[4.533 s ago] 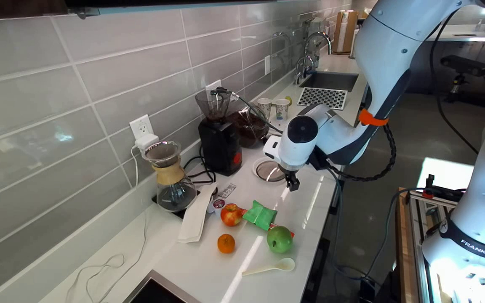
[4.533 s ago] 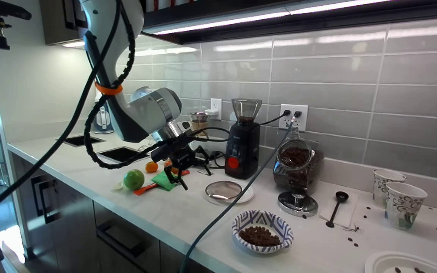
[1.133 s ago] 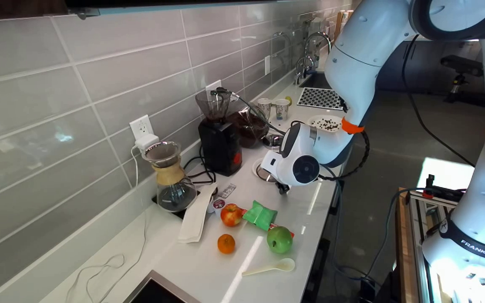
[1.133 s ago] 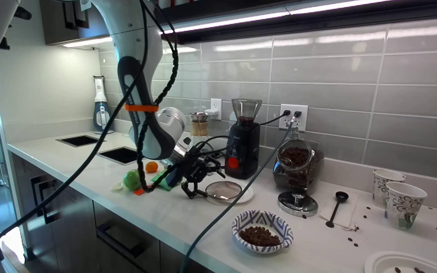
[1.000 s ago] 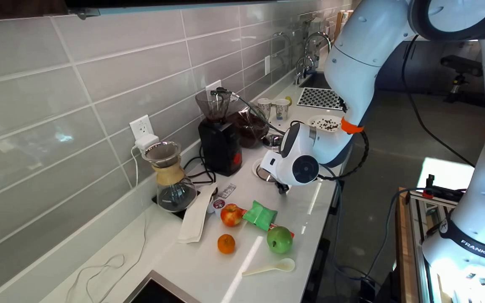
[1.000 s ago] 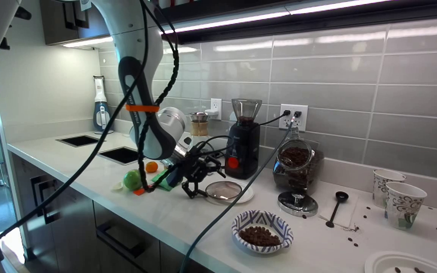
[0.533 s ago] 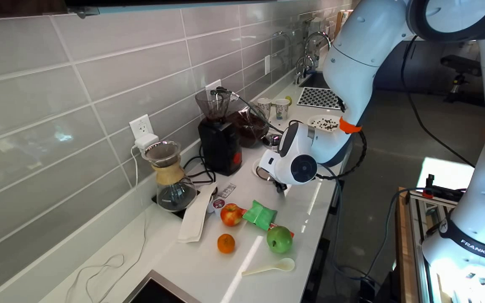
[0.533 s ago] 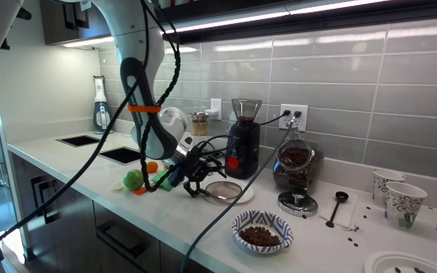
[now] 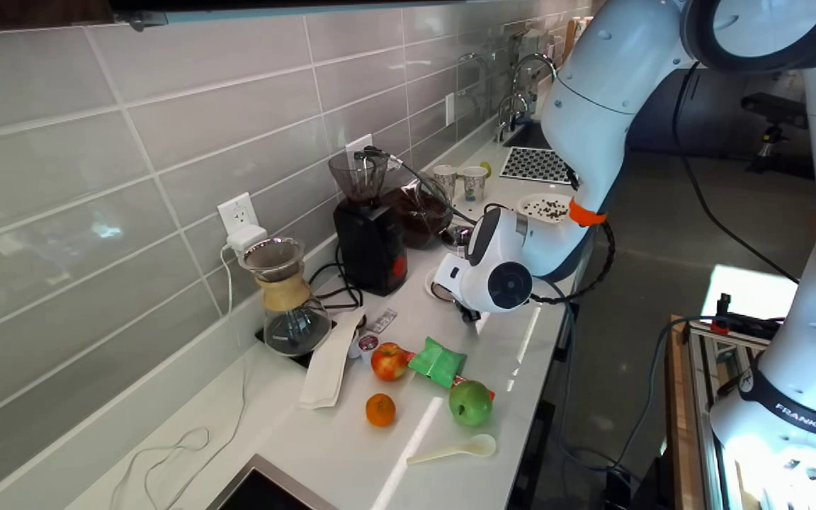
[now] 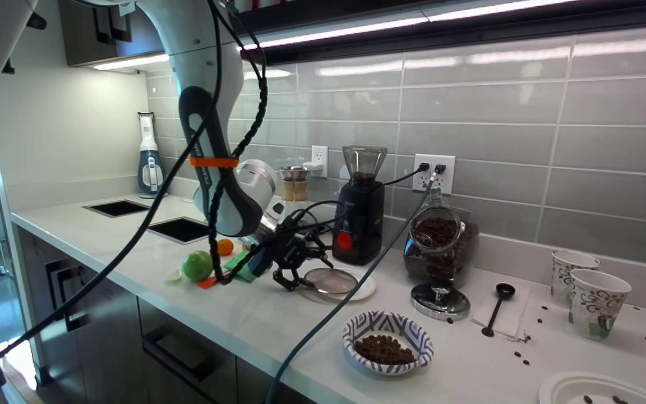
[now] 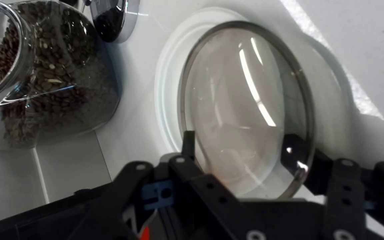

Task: Put the lid on the blender.

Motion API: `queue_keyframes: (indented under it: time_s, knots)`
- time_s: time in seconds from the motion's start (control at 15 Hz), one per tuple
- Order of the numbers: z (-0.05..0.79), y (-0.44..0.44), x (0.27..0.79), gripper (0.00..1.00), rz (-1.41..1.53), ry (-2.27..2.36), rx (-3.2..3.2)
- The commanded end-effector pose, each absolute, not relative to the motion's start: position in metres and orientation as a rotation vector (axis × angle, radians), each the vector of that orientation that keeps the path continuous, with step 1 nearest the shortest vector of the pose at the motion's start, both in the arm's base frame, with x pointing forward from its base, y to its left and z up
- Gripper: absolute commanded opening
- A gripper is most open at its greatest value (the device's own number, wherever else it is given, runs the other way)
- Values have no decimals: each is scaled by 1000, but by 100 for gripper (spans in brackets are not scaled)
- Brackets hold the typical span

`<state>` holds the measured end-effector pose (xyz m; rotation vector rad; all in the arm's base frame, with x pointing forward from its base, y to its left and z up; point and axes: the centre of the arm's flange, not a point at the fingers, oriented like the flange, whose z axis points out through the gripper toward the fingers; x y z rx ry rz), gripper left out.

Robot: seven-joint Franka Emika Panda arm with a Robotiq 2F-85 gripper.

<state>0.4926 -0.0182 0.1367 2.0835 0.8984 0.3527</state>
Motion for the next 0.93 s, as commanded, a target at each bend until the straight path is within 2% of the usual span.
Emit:
queue_keyframes:
  time_s: [0.0, 0.07, 0.13, 0.27, 0.33, 0.47, 0.8, 0.87]
  knots:
    - [110, -22, 498, 60, 339, 918, 2087]
    - [110, -22, 498, 60, 333, 917, 2085]
    - [109, -21, 497, 56, 332, 918, 2085]
    - [109, -22, 497, 70, 332, 914, 2088]
    - [110, -21, 498, 73, 332, 913, 2092]
    - [113, -21, 501, 70, 331, 897, 2104]
    - [111, -18, 499, 23, 317, 891, 2106]
    - [112, -20, 502, 20, 318, 884, 2100]
